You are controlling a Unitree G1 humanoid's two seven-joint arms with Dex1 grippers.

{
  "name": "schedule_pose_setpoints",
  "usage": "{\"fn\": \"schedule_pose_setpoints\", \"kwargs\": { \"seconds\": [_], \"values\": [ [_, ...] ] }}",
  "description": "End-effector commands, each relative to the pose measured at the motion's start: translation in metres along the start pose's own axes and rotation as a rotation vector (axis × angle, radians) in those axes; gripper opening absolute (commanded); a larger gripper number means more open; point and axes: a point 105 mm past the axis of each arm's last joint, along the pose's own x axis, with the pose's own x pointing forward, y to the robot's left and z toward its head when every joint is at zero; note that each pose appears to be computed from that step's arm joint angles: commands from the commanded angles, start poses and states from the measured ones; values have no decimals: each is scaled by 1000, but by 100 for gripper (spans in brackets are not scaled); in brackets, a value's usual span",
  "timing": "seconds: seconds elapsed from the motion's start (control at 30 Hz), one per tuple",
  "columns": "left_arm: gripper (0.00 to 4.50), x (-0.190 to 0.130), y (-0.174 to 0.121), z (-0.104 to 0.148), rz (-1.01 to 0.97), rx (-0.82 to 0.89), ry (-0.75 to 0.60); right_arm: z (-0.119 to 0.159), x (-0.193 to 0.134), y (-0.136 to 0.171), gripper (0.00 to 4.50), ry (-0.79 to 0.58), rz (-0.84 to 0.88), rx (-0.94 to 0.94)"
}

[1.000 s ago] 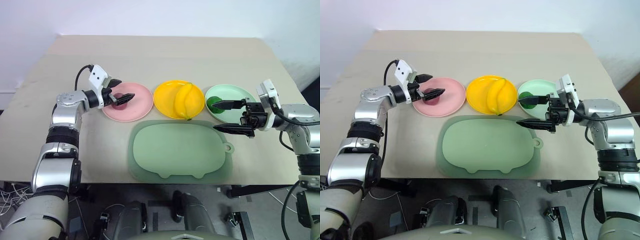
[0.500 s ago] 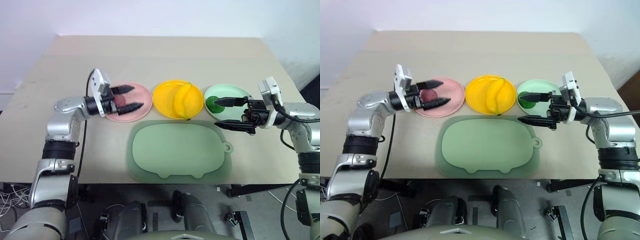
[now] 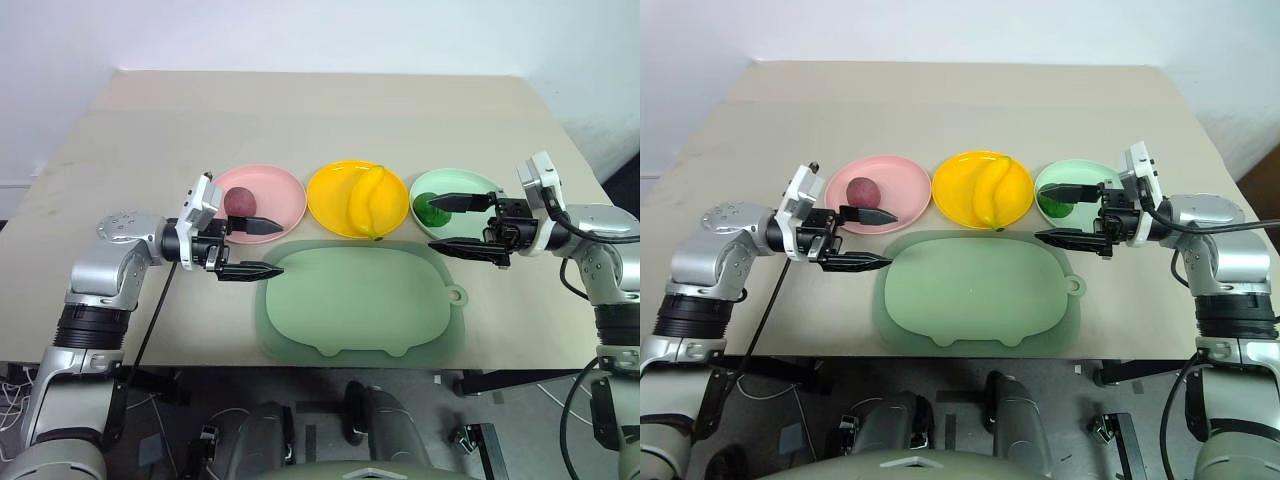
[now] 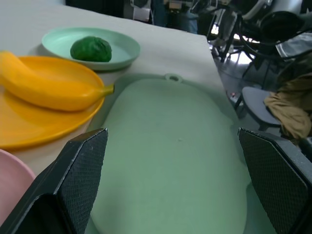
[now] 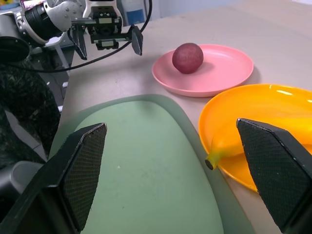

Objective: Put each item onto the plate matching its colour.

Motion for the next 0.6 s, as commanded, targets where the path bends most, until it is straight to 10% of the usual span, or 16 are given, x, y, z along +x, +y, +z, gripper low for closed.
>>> {"fn": "schedule_pose_setpoints", "kwargs": {
  "seconds": [0.03,0.6],
  "values": [
    [447,-6,2,17,11,57,-30,16,-3,-2,450,-44,-10,-51],
    [447,-20,14,24,92,103,-6,18,16,-6,450,-68,16,-68]
  ]
}}
